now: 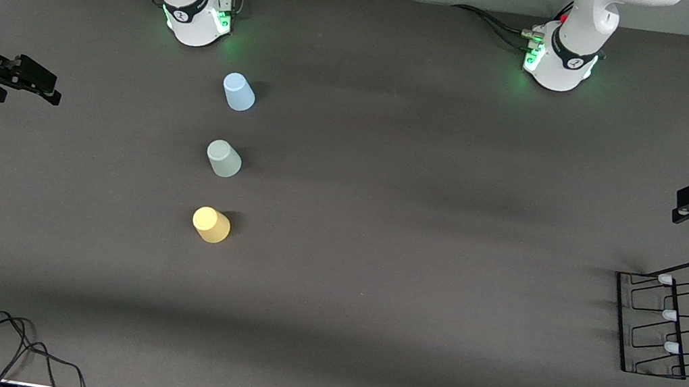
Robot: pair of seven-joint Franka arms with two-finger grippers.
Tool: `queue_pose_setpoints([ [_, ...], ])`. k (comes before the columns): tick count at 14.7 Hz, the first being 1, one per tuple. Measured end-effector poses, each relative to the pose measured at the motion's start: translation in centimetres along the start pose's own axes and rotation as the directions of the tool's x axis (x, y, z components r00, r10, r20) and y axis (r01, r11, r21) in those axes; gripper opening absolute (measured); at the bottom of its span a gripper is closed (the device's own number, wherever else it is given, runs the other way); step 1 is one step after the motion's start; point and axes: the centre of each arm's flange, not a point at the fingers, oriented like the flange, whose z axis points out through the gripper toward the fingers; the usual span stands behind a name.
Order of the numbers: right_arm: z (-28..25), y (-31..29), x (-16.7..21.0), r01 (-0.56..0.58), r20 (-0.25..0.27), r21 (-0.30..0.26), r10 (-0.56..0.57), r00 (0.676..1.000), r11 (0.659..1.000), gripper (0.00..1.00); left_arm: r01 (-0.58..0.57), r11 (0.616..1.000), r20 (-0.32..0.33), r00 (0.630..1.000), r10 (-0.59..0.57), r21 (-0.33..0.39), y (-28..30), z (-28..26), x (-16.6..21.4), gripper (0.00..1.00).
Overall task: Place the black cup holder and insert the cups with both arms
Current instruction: 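Reach the left gripper down to the wooden handle of the black holder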
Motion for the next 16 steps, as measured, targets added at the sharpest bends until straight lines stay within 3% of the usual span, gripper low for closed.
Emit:
queue_pose_setpoints([
  [4, 0.0, 0.0, 0.0, 0.000, 0.000, 0.000, 0.000, 1.000, 1.000, 1.00, 0.055, 0.998, 0.023, 0.998, -0.056, 0.009, -4.9, 4.8, 1.7, 1.00],
  [10, 0.0, 0.0, 0.0, 0.000, 0.000, 0.000, 0.000, 1.000, 1.000, 1.00, 0.059, 0.998, 0.016, 0.998, -0.059, 0.029, -12.6, 16.3, 5.0, 1.00],
  [16, 0.0, 0.0, 0.0, -0.001, 0.000, 0.000, 0.001, 1.000, 1.000, 1.00, 0.031, 0.999, 0.012, 0.999, -0.032, 0.042, -16.6, 21.6, 5.2, 0.97],
])
